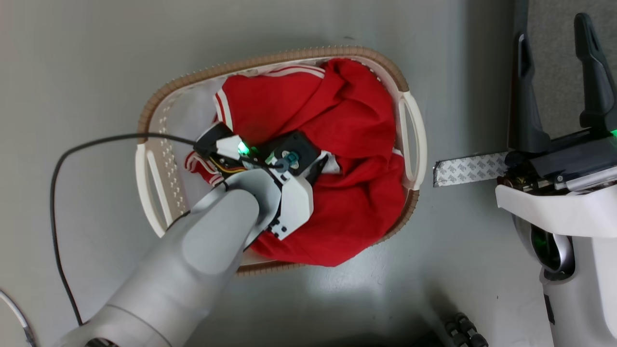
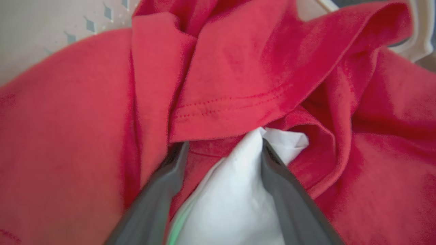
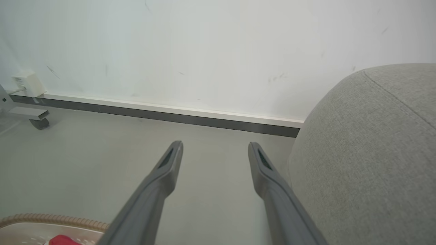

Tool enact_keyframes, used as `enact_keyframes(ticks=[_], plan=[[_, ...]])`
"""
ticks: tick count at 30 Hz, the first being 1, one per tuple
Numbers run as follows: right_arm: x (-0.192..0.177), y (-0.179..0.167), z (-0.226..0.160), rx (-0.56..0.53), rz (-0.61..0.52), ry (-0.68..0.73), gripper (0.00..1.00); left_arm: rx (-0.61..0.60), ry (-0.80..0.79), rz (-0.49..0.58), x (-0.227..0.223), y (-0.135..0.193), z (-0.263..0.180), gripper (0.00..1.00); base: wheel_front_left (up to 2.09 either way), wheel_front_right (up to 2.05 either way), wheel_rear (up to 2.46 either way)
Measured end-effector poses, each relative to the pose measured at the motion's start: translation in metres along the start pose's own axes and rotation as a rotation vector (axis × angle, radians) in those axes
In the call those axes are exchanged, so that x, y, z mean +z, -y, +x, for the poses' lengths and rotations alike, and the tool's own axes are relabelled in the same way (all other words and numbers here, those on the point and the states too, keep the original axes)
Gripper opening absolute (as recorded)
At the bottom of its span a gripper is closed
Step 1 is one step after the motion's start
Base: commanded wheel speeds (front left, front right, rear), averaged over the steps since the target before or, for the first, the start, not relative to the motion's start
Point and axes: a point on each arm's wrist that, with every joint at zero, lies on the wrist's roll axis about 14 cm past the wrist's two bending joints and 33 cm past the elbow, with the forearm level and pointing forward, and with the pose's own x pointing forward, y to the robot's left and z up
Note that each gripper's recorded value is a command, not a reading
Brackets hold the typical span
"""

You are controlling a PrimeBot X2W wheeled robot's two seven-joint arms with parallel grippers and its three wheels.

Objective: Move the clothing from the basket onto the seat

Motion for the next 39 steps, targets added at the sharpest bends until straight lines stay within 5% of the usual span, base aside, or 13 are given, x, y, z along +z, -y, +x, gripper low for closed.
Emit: enact_keyframes(ticks=[1, 2, 3, 4, 20, 39], plan=[[-0.002, 0.001, 0.0, -0.001, -0.001, -0.003, 1.0, 0.004, -0.003, 0.0, -0.001, -0.002, 0.002, 0.94, 0.0, 0.0, 0.0], [-0.004, 0.001, 0.0, -0.003, -0.003, -0.006, 1.0, 0.004, -0.006, -0.002, -0.003, -0.002, 0.004, 0.51, 0.0, 0.0, 0.0], [-0.006, 0.002, 0.0, -0.005, -0.005, -0.009, 1.0, 0.004, -0.006, -0.002, -0.005, -0.003, 0.005, 0.31, 0.0, 0.0, 0.0], [-0.008, 0.003, 0.0, -0.005, -0.007, -0.013, 1.0, 0.005, -0.008, 0.0, -0.006, -0.003, 0.007, 0.0, 0.0, 0.0, 0.0], [0.014, -0.003, -0.002, -0.002, -0.003, 0.015, 1.0, 0.07, 0.137, -0.057, 0.036, -0.015, -0.018, 0.0, 0.0, 0.0, 0.0], [0.09, -0.018, -0.071, -0.024, 0.033, 0.07, 1.0, 0.284, 0.436, -0.163, 0.129, -0.012, -0.161, 0.0, 0.0, 0.0, 0.0]])
